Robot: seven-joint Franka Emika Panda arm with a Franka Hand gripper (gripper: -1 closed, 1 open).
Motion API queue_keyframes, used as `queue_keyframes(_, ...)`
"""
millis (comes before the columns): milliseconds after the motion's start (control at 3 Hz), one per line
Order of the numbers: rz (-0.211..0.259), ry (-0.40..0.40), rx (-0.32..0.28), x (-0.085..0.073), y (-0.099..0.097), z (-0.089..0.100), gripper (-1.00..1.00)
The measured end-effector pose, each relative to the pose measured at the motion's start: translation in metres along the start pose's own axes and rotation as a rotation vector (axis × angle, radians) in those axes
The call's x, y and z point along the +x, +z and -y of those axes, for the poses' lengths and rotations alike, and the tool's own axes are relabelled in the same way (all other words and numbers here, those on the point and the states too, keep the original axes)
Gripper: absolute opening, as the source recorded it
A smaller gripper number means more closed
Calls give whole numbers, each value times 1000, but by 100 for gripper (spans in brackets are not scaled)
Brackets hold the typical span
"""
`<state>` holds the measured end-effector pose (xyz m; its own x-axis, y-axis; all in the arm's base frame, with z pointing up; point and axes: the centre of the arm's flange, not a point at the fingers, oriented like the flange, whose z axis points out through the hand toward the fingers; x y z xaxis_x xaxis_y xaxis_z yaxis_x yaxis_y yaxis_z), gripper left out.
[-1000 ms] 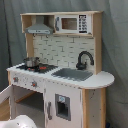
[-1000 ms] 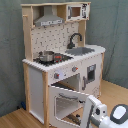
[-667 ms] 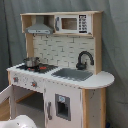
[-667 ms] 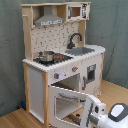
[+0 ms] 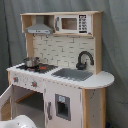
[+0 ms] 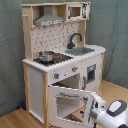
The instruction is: Play with the kitchen
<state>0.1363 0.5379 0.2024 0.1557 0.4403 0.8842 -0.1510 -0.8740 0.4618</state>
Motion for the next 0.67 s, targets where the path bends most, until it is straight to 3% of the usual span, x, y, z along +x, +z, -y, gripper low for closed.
queue_keyframes(333, 33, -24, -77, -8, 33, -31, 100)
queue_keyframes(667, 57, -72, -124, -5, 65, -56, 100)
